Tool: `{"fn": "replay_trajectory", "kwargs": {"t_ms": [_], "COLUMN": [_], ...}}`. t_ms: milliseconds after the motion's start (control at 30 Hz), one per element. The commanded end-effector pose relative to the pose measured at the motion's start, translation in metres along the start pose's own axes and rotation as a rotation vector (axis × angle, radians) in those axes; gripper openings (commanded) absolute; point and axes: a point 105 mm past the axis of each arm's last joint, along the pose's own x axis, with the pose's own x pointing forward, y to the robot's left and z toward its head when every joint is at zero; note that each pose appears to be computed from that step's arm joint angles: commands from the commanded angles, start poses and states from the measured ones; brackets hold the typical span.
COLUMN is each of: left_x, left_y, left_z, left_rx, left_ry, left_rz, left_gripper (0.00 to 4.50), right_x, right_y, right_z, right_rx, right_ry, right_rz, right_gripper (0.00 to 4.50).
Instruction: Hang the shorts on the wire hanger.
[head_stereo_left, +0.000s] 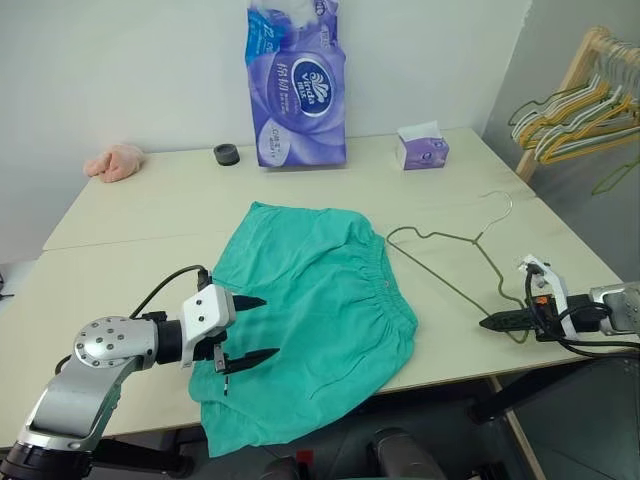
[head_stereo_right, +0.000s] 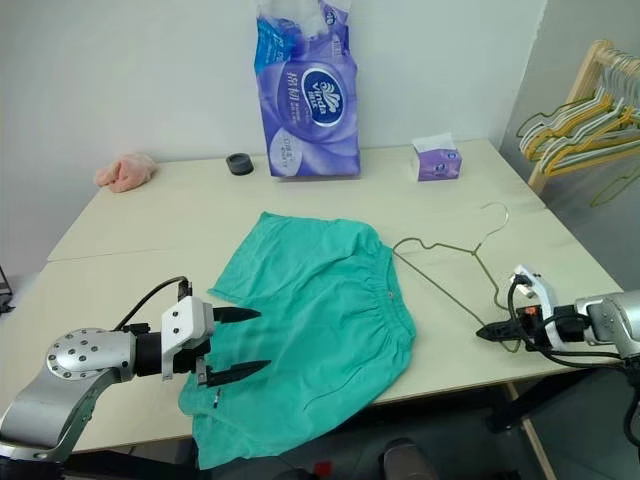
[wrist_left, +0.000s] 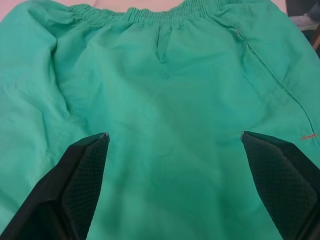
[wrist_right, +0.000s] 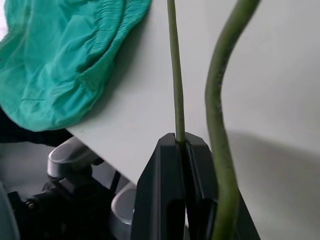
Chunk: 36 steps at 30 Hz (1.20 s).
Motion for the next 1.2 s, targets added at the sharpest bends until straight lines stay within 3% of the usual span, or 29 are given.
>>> {"fn": "replay_trajectory", "kwargs": {"t_ms": [33, 433, 933, 1200], "left_x": [-0.002, 0.0, 0.003, 0.004], "left_y": [0.003, 0.001, 0.001, 0.001], "left_z": [0.007, 0.007, 0.01, 0.011], "left_rx": [0.043, 0.043, 0.046, 0.052], "left_ry": [-0.015, -0.018, -0.021, -0.021], "left_rz": [0.009, 0.011, 0.019, 0.024], "left_gripper": [4.47, 4.47, 4.47, 4.47], "right_x": [-0.004, 0.002, 0.033, 0.052], "right_y": [0.008, 0.001, 0.013, 0.015], "right_z": [-0.004, -0.022, -0.011, 0.015], "right_rx": [-0.006, 0.019, 0.096, 0.144], "right_ry": [0.006, 0.067, 0.097, 0.044], "right_rz": [0.012, -0.012, 0.071, 0.08], "right_gripper": [0.0, 0.0, 0.0, 0.0]}}
